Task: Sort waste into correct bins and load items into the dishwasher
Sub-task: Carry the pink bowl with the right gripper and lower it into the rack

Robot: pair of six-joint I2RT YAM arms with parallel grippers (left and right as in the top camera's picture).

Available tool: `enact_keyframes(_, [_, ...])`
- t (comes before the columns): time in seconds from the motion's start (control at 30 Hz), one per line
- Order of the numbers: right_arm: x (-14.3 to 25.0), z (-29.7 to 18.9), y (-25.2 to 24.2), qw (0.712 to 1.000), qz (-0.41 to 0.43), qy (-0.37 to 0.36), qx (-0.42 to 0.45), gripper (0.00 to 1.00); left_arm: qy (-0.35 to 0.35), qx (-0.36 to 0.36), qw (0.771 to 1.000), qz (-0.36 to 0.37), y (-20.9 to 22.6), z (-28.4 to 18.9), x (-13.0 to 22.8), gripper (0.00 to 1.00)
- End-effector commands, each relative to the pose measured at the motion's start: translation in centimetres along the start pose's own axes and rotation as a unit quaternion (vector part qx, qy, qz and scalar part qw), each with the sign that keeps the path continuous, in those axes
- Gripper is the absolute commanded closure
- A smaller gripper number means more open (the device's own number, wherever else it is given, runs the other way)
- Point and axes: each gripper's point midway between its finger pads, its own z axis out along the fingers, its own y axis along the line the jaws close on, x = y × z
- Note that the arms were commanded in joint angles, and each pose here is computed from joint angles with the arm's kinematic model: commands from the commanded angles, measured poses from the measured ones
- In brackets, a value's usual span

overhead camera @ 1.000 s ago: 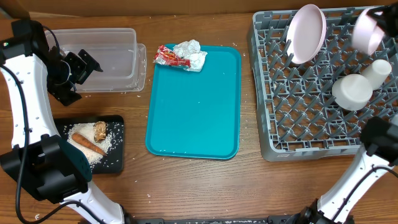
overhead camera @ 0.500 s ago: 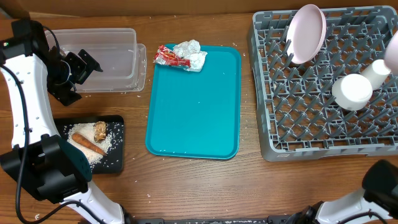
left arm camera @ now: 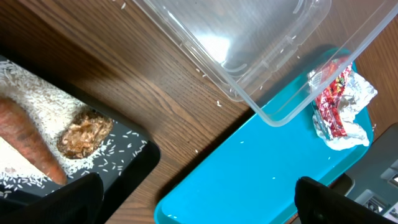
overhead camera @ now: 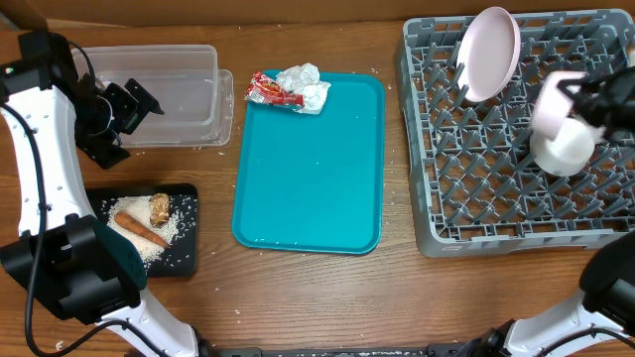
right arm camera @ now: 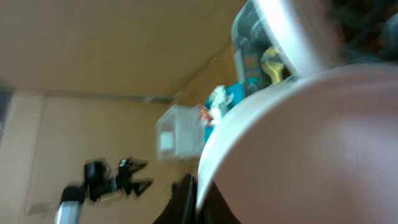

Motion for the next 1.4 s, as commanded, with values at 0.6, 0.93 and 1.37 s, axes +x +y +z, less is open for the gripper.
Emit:
enact_keyframes(0.6, [4.2, 7.0, -3.6, 0.997, 0.05, 0.06, -0.01, 0.96, -0.021, 0.011, 1.0, 0.015, -1.1, -1.6, 0.1, 0.0])
enact_keyframes(0.93, [3.7, 4.6, -5.7, 0.994, 0.096, 0.035, 0.025, 0.96, -0.021, 0.011, 1.0, 0.015, -1.1, -1.6, 0.1, 0.0])
enact_keyframes(1.37, [1.5, -0.7, -8.0, 0.98, 0.129, -0.015, 0.151, 0.65, -0.021, 0.011, 1.0, 0.015, -1.1, -1.6, 0.1, 0.0])
